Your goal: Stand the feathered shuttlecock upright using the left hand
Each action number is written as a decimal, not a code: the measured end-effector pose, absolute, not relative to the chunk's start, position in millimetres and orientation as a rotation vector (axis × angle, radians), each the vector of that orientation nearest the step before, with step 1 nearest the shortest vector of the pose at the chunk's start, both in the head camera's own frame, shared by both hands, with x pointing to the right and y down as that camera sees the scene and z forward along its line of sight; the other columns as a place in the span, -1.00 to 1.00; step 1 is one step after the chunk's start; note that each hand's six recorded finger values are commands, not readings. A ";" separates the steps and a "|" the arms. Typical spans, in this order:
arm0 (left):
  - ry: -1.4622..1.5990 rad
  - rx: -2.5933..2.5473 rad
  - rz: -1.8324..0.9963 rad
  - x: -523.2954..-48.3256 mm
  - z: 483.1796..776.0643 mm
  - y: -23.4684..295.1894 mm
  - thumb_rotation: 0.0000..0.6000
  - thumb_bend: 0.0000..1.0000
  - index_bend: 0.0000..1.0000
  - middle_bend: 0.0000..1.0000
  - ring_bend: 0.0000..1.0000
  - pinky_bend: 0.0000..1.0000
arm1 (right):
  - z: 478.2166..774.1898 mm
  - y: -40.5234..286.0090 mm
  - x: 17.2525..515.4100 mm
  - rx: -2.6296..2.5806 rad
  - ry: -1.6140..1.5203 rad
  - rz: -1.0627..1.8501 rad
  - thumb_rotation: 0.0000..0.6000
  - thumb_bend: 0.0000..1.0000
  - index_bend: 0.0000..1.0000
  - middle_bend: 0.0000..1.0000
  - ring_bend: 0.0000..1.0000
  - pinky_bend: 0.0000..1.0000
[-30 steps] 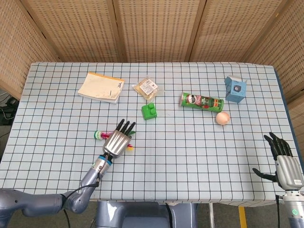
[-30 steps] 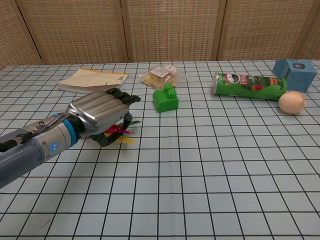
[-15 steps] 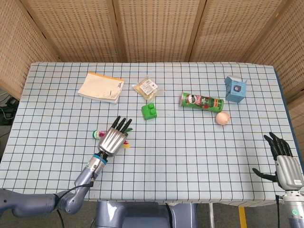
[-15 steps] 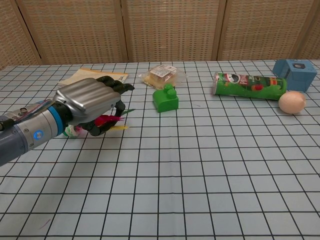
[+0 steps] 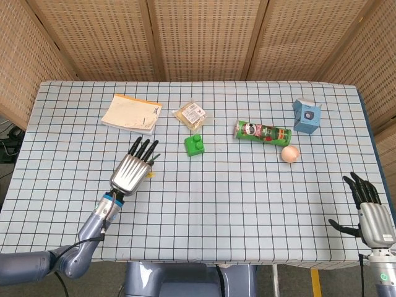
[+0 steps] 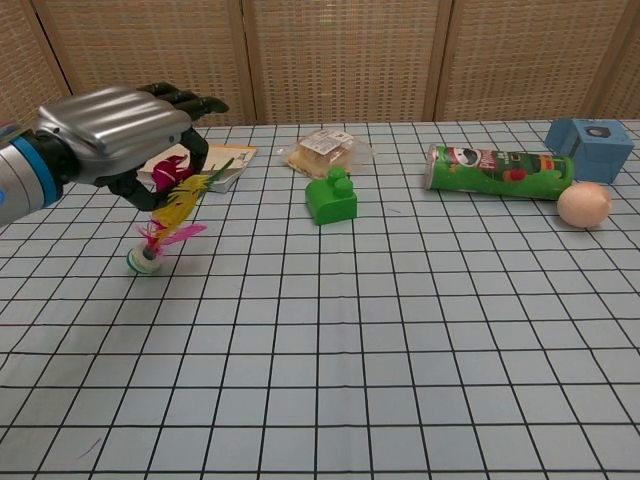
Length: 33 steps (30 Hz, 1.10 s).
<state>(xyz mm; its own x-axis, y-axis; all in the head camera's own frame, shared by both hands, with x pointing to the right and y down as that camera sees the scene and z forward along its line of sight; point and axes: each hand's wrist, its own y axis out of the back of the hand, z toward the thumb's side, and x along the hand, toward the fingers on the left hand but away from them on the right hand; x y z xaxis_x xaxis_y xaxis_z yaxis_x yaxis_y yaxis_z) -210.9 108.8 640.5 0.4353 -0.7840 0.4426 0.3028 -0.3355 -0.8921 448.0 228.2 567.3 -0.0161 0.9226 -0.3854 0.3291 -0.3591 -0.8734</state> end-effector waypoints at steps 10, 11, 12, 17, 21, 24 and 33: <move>0.511 -1.535 -1.192 -242.4 625.0 101.6 1.00 0.22 0.37 -1.00 -1.00 -1.00 | 567.2 228.7 445.0 -1.714 -1.298 1.383 1.00 -0.88 -0.88 -1.00 -1.00 -1.00; 0.522 -1.538 -1.192 -245.2 623.2 100.4 1.00 0.22 0.37 -1.00 -1.00 -1.00 | 566.8 228.8 445.1 -1.713 -1.299 1.382 1.00 -0.88 -0.88 -1.00 -1.00 -1.00; 0.532 -1.540 -1.191 -247.3 621.6 99.3 1.00 0.22 0.37 -1.00 -1.00 -1.00 | 566.5 228.8 445.2 -1.712 -1.301 1.382 1.00 -0.88 -0.88 -1.00 -1.00 -1.00; 0.574 -1.538 -1.185 -258.0 612.1 92.0 1.00 0.22 0.37 -1.00 -1.00 -1.00 | 565.8 228.6 445.6 -1.712 -1.304 1.380 1.00 -0.88 -0.88 -1.00 -1.00 -1.00; 0.594 -1.538 -1.184 -262.9 608.3 88.6 1.00 0.22 0.37 -1.00 -1.00 -1.00 | 565.6 228.9 445.5 -1.713 -1.302 1.379 1.00 -0.88 -0.88 -1.00 -1.00 -1.00; 0.598 -1.536 -1.186 -266.1 607.7 86.7 1.00 0.22 0.37 -1.00 -1.00 -1.00 | 565.7 229.0 445.2 -1.714 -1.301 1.379 1.00 -0.88 -0.88 -1.00 -1.00 -1.00; 0.581 -1.555 -1.191 -260.5 619.7 89.3 1.00 0.22 0.37 -1.00 -1.00 -1.00 | 564.9 228.8 446.2 -1.709 -1.304 1.379 1.00 -0.88 -0.88 -1.00 -1.00 -1.00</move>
<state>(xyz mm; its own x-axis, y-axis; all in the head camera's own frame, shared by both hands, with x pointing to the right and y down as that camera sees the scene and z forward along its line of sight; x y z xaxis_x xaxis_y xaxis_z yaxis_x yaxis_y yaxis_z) -260.5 89.3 619.7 0.3878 -0.8342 0.3921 0.2044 -0.3369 -0.9191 446.2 228.8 564.9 -0.0122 0.9252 -0.3792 0.3269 -0.3547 -0.8760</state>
